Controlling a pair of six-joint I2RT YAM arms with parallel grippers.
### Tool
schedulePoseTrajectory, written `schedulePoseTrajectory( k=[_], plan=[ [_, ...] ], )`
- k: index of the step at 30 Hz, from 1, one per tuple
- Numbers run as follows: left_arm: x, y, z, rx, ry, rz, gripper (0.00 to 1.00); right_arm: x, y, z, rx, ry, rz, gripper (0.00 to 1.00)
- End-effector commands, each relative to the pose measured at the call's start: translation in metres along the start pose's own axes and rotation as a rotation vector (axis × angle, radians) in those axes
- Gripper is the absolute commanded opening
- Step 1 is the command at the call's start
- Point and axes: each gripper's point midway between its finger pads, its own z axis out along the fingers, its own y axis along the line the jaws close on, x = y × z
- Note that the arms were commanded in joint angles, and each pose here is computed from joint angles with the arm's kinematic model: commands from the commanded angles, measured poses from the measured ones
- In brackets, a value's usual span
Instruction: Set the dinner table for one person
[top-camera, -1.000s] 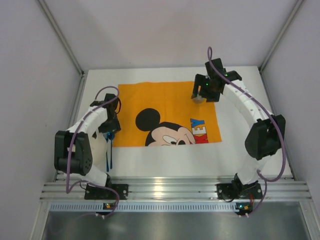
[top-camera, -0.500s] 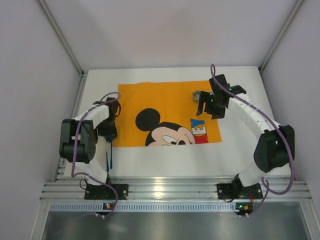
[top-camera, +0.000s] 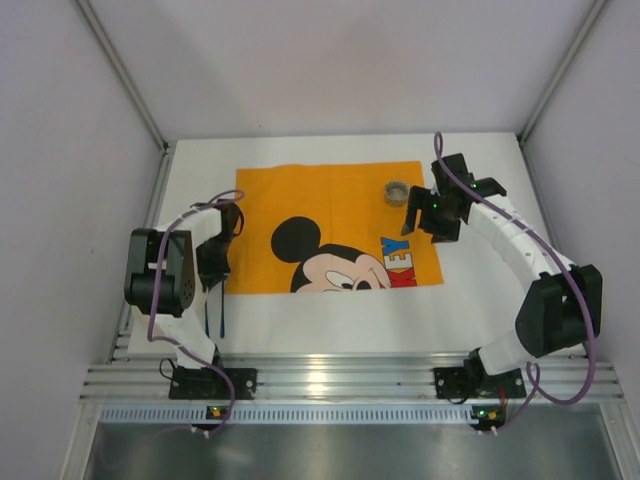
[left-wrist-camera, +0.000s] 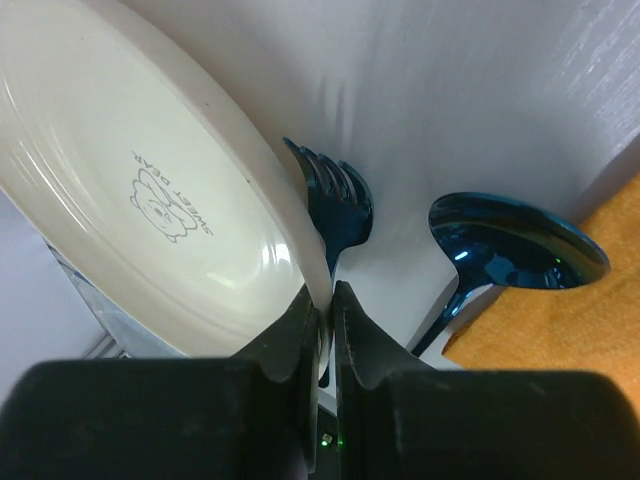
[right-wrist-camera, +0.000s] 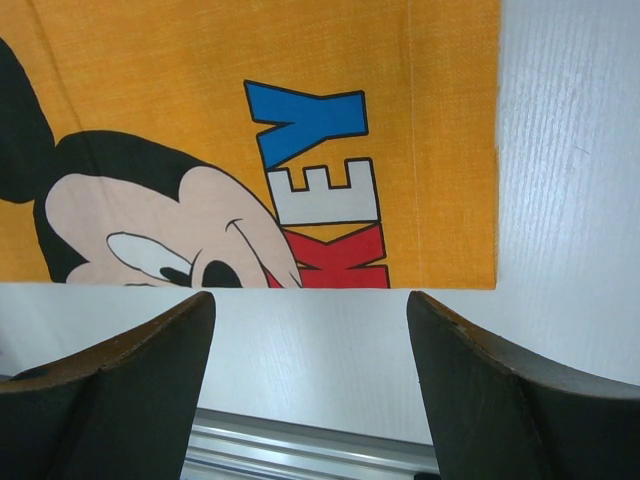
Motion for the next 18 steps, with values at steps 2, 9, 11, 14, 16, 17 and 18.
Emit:
schedulePoseTrajectory(
  k=[2,9,11,14,16,17,18],
  plan=[
    [-0.004,0.003,-0.027,0.049,0.001,-0.028,0.0,-0.011,0.003,-0.01,-0.03,-0.057,-0.015,0.78],
    [-0.023,0.001,-0.095,0.091,-0.12,-0.026,0.0,-0.01,0.003,-0.007,-0.033,-0.051,-0.019,0.77],
    [-0.03,-0.008,-0.119,0.078,-0.167,-0.004,0.0,-0.009,0.003,-0.007,-0.033,-0.051,-0.019,0.77],
    [-0.039,-0.033,-0.152,0.066,-0.249,0.032,0.0,-0.01,0.0,-0.01,-0.022,-0.065,-0.018,0.77],
    [-0.044,-0.061,-0.17,0.125,-0.29,0.047,0.0,-0.011,-0.007,-0.012,-0.009,-0.072,-0.01,0.77],
    [-0.042,-0.089,-0.175,0.154,-0.308,0.095,0.0,-0.012,-0.012,-0.016,-0.001,-0.082,-0.006,0.78],
    [-0.039,-0.107,-0.178,0.183,-0.309,0.13,0.0,-0.01,-0.017,-0.016,0.006,-0.078,0.003,0.78]
  ],
)
